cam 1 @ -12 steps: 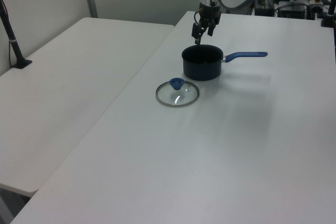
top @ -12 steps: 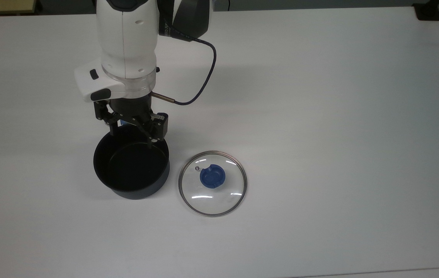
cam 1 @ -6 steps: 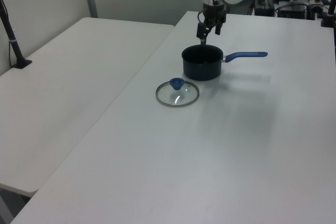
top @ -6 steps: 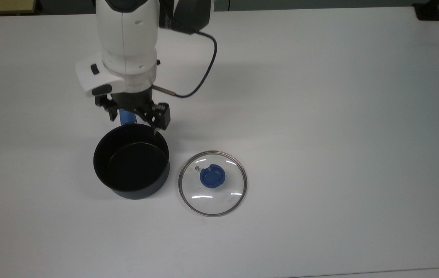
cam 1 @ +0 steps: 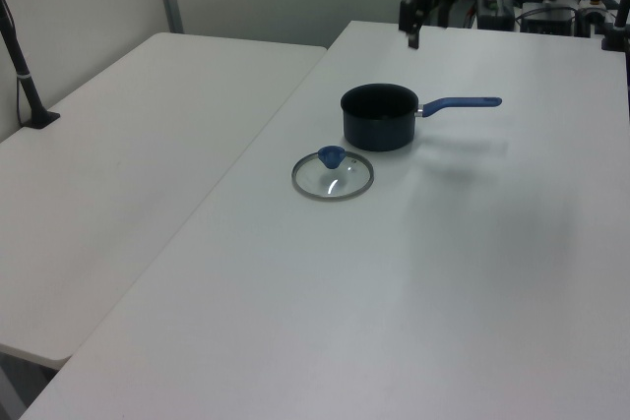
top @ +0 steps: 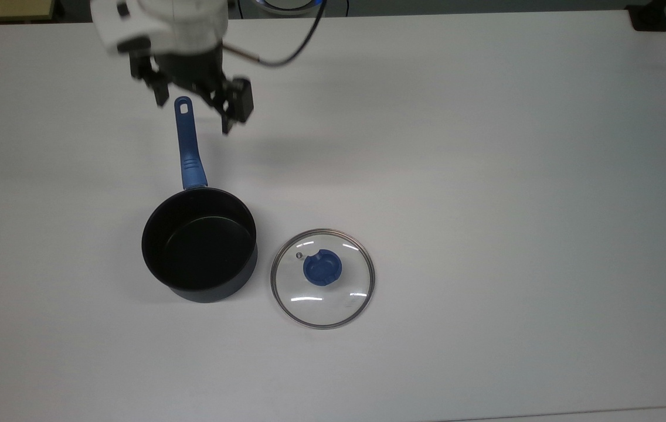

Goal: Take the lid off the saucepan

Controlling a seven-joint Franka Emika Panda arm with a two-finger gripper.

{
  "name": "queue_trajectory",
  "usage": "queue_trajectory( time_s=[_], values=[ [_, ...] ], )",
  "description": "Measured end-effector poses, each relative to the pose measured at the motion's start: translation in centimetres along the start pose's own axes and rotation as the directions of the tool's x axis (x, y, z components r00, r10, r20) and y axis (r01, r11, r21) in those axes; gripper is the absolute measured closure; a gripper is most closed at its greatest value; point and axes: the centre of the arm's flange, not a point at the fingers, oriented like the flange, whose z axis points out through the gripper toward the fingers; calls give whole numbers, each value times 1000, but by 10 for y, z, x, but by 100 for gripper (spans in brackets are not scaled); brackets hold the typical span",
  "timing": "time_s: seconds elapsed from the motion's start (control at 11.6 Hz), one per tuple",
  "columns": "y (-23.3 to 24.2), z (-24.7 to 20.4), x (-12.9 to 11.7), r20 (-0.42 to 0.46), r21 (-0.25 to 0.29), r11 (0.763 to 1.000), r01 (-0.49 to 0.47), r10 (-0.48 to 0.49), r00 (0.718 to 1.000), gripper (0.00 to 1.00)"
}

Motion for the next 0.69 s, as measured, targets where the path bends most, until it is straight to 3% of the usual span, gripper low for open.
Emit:
queue_trajectory(
  time_s=[0.17,0.34,0.69],
  values=[
    [8,-25,-20,-11,14,1000,19,-19,1000,0],
    [12,-35,-39,-6,44,994,101,-101,995,0],
    [19,-41,-56,-10,53,969,240,-240,971,0]
  ],
)
